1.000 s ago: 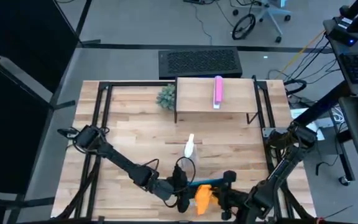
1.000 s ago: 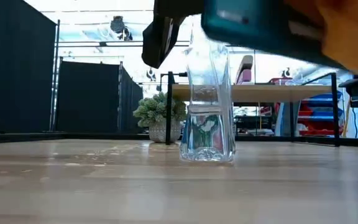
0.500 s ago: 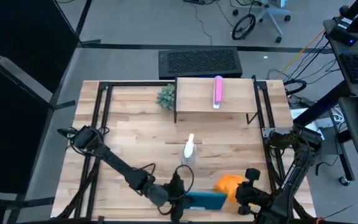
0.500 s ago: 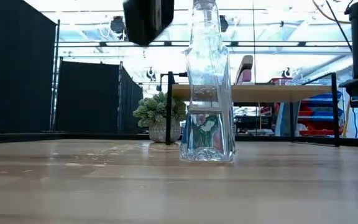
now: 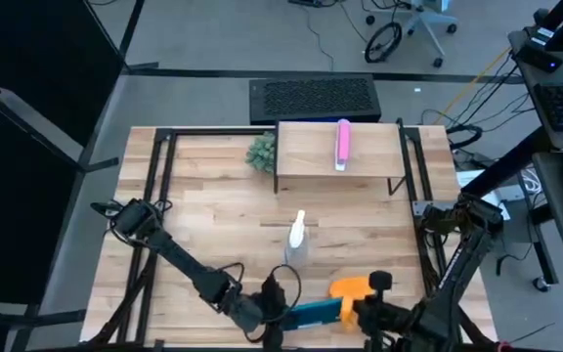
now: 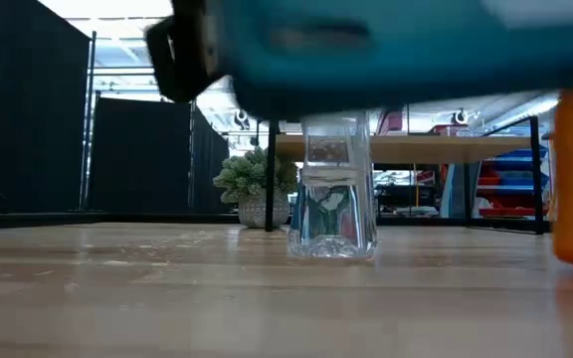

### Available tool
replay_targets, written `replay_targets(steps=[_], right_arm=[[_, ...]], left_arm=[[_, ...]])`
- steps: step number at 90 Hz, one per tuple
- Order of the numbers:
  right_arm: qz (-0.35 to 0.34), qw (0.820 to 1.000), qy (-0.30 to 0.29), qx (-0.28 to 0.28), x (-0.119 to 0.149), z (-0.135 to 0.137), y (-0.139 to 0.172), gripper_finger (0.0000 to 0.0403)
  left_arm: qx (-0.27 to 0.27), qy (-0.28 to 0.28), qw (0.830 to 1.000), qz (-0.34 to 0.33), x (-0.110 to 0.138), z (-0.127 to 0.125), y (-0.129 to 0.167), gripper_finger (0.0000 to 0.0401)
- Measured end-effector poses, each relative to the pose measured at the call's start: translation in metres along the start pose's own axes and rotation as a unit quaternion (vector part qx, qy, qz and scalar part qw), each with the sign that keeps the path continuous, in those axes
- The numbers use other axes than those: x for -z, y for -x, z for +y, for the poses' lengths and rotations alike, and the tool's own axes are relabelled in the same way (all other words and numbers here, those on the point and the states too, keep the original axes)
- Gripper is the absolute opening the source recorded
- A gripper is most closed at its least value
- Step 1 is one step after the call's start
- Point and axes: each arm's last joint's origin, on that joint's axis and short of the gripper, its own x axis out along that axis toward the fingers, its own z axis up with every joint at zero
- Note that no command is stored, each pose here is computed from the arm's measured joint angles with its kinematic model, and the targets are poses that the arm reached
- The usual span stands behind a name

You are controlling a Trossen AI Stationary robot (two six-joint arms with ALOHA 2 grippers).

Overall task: Apply microfiber cloth
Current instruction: Wipe the back of the tablet with the orange microfiber cloth

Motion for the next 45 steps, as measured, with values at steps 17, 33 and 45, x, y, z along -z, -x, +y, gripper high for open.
replay_targets(steps=[17,33,45], right_arm=[[0.082,0.993,-0.031,0.08,0.02,-0.02,0.011,0.0],[0.137,0.985,-0.043,0.1,0.03,-0.024,0.02,0.0],[0.154,0.982,-0.065,0.092,0.037,-0.023,0.029,0.0]], left_arm=[[-0.021,0.005,0.999,-0.024,-0.006,0.004,-0.002,0.0005],[-0.009,-0.005,1.0,-0.007,-0.003,0.002,-0.001,0.0005],[-0.013,-0.009,1.0,-0.002,-0.002,0.003,-0.001,0.0004]])
